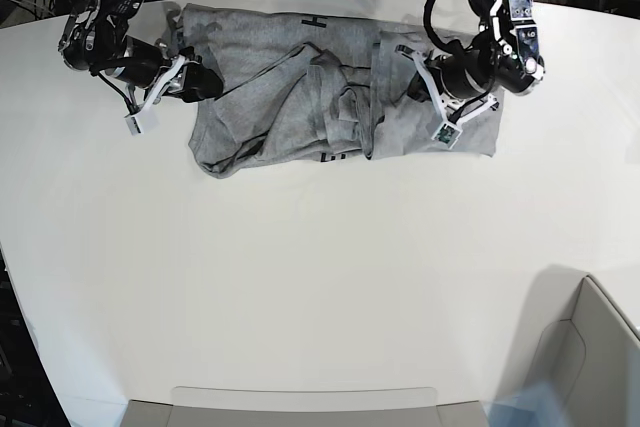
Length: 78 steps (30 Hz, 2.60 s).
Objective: Fold the T-shirt properly
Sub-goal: 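Move the right gripper onto the shirt's other end and pinch it, then fold the pinched end with the right gripper over toward the left gripper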
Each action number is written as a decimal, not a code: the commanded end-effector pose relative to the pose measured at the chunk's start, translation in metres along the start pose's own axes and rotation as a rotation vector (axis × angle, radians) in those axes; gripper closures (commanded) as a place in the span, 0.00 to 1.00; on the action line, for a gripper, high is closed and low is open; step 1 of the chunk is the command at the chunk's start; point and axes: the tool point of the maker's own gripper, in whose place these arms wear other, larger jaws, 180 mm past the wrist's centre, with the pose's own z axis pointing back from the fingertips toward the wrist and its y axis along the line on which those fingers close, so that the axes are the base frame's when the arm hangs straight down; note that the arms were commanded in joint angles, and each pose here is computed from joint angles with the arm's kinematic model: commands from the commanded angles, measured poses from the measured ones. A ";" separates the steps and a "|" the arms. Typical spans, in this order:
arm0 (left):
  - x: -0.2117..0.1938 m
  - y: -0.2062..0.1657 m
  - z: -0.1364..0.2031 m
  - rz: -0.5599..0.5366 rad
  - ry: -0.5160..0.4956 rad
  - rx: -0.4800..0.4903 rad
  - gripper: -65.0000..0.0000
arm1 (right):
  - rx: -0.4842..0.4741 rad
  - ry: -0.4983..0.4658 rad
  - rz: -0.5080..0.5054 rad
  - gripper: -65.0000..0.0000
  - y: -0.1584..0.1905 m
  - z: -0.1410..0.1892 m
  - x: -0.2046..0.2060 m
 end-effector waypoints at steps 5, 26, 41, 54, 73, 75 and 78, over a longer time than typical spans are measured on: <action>0.009 0.002 0.004 -0.011 -0.033 0.007 1.00 | -0.040 0.071 0.039 0.62 -0.008 0.003 -0.006; 0.009 0.000 0.003 -0.015 -0.031 0.002 1.00 | 0.005 0.128 0.054 0.62 -0.004 -0.021 0.000; 0.009 0.001 0.004 -0.014 -0.030 0.003 1.00 | 0.179 0.268 0.159 0.69 0.062 -0.067 -0.029; 0.027 0.036 0.044 -0.003 -0.132 0.143 1.00 | 0.107 0.157 0.253 1.00 0.038 -0.054 0.040; -0.061 0.123 0.113 0.161 -0.001 0.413 1.00 | -0.001 -0.029 0.378 1.00 0.096 -0.027 0.173; -0.063 0.130 0.120 0.163 0.003 0.436 1.00 | 0.022 -0.002 0.393 1.00 0.122 -0.033 0.163; -0.072 0.137 0.129 0.168 0.023 0.462 1.00 | 0.058 0.076 0.381 1.00 0.154 -0.050 0.141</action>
